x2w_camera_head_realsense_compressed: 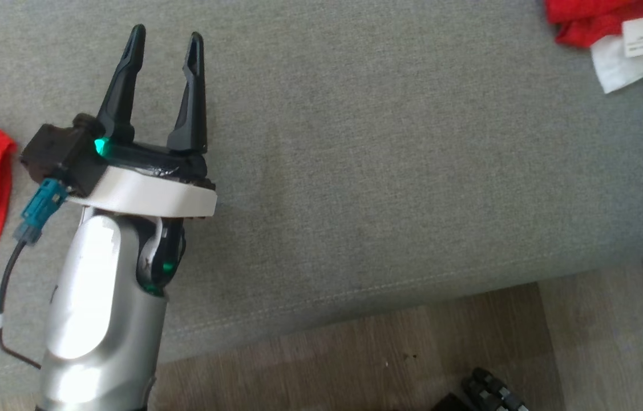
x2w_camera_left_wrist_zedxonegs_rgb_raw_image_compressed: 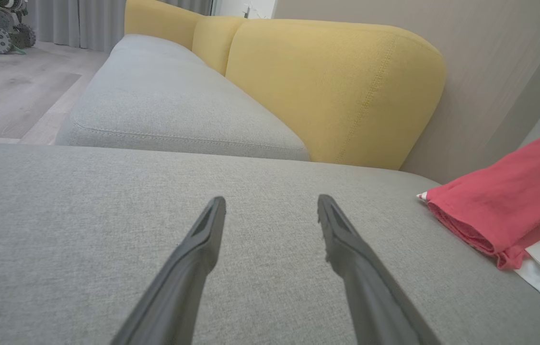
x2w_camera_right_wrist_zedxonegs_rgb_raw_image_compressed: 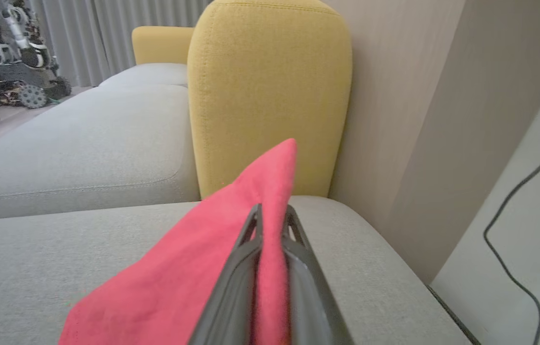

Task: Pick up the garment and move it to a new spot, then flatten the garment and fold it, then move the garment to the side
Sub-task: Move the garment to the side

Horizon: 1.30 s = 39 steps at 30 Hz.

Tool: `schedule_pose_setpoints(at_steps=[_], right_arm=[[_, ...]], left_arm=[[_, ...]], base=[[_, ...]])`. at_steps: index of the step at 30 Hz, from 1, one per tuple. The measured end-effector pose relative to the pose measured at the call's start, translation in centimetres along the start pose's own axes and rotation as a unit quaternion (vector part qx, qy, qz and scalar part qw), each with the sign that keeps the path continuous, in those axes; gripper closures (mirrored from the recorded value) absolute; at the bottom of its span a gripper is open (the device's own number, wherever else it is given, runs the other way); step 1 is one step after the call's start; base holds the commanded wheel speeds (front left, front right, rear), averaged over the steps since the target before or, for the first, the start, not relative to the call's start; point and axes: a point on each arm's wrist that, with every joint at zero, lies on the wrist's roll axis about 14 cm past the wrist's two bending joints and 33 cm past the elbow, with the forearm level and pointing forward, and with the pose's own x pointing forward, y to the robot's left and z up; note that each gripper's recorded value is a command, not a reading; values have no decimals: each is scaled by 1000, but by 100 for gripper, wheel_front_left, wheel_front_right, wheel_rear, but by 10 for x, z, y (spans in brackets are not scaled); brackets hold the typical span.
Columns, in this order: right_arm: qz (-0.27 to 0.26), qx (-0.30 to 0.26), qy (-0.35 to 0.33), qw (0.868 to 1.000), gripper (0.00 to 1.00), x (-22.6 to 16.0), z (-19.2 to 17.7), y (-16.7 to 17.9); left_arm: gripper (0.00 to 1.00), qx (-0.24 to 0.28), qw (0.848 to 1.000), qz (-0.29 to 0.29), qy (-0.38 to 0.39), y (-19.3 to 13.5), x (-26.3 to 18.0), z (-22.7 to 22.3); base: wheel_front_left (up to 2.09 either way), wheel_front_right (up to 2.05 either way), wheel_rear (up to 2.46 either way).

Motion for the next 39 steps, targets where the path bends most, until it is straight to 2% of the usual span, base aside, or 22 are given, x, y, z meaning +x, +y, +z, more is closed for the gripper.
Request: schedule_pose_setpoints(at_steps=[6,7,8,11,18,27,31,36,39], right_arm=[[-14,20,-4,1000,100,1,-1,1],[-15,25,-4,1000,31,2,-1,2],[-14,35,-4,999,2,2,-1,5],[-5,51,-9,999,0,3,5,14],[20,42,-78,996,0,2,53,29],[102,75,-149,981,0,-36,100,98],[142,99,-154,973,0,-66,94,133],[157,142,-126,969,0,-103,64,158],[172,123,-123,970,0,-119,54,169]], left_arm=[[0,0,1000,-1,0,0,-1,0],[0,0,1000,0,0,1,-1,0],[0,1,1000,1,0,2,-1,1],[0,2,1000,2,-1,2,-2,2],[0,5,1000,4,-5,2,-5,9],[0,-2,999,25,-30,2,-25,43],[0,-8,998,42,-38,5,-43,57],[0,-8,997,63,-39,6,-74,68],[0,-9,997,74,-37,6,-88,70]], base=[[0,0,0],[0,0,0],[0,0,0],[0,0,0],[0,0,0],[0,0,0],[0,0,0],[0,0,0],[0,0,0]])
